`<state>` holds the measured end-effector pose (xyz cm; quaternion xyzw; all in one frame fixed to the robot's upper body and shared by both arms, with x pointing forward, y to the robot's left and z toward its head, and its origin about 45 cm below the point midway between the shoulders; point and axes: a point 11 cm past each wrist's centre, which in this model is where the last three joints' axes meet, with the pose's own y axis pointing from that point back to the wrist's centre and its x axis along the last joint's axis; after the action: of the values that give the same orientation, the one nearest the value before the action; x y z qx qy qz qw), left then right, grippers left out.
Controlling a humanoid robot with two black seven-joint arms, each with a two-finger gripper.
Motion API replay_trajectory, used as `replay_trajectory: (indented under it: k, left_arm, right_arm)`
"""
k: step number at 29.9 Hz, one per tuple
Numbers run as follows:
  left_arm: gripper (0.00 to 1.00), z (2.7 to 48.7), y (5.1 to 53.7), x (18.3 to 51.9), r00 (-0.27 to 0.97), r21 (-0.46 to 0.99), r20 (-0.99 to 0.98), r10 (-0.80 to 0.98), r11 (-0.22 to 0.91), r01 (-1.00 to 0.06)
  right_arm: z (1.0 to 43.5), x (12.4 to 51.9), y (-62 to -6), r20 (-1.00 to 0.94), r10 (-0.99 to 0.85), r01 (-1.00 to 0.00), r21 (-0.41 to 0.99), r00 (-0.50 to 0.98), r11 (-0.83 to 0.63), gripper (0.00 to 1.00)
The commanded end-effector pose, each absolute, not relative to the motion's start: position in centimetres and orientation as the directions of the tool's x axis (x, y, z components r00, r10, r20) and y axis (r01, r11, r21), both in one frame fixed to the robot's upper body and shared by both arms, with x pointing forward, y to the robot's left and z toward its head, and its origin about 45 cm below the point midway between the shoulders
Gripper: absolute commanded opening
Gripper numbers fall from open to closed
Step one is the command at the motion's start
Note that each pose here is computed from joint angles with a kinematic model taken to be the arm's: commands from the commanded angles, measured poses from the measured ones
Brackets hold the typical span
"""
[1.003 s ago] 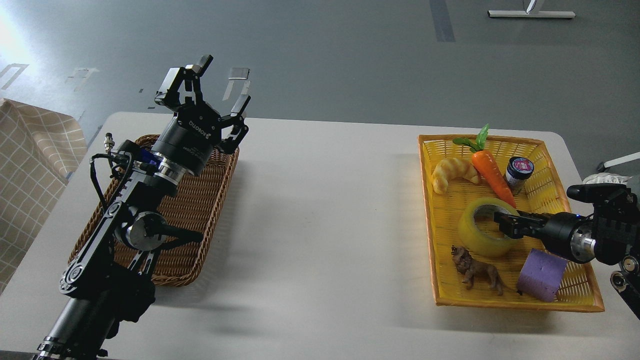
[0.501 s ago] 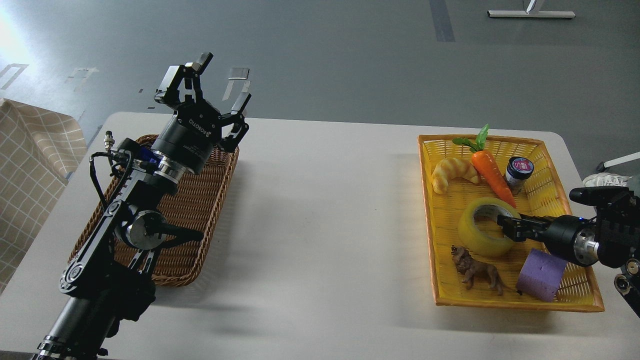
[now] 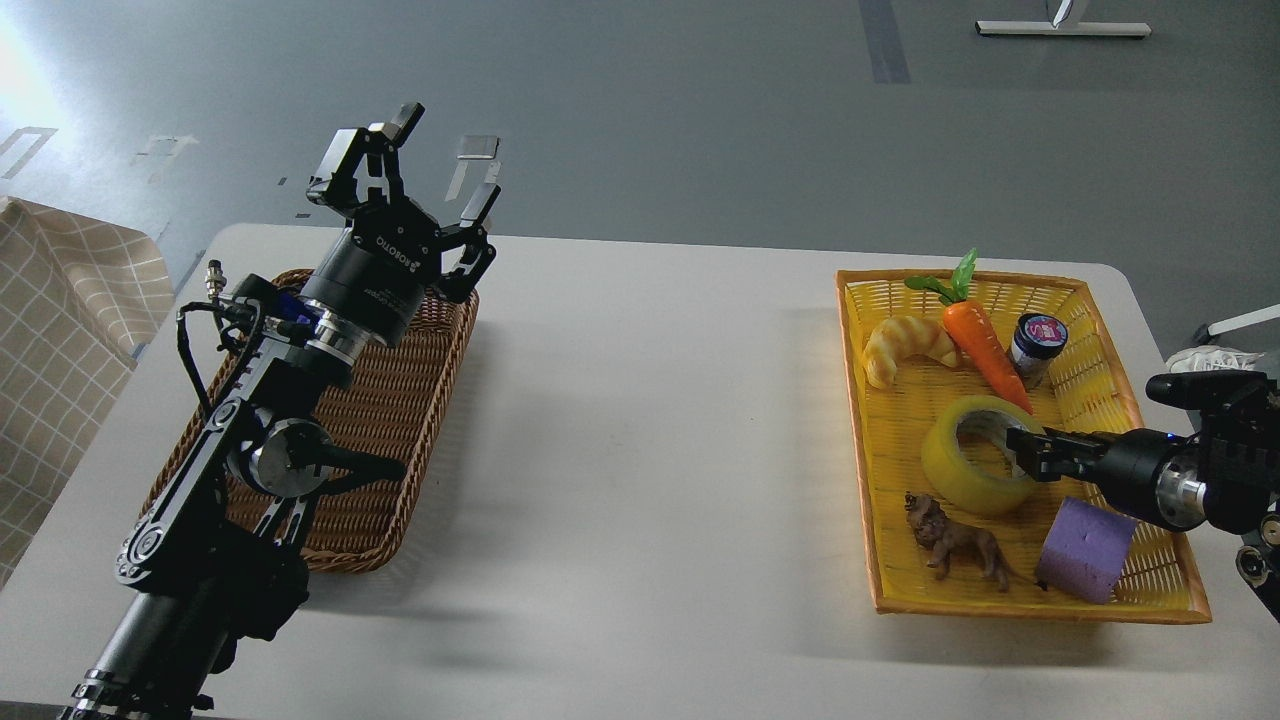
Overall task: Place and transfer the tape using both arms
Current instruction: 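Insert the right gripper into the tape roll's hole and grip it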
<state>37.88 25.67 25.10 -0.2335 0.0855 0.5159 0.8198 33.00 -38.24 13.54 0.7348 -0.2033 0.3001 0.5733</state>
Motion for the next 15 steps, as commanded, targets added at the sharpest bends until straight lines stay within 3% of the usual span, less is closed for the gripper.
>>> replay_trajectory:
  k: [1,15]
  left_arm:
    - [0.98,25.08,25.77,37.85,0.452,-0.294,-0.38,0.807,0.357,-0.886]
    - [0.98,25.24,26.13,37.84,0.452,-0.292,-0.368,0.813,0.361,-0.886]
  right_arm:
    - [13.5,32.96,-38.24,0.673,0.046,-0.642,0.721,0.738,-0.261,0.32]
    - [13.53,32.94,-37.7,0.675,0.047,-0.638,0.716,0.736,-0.284,0.27]
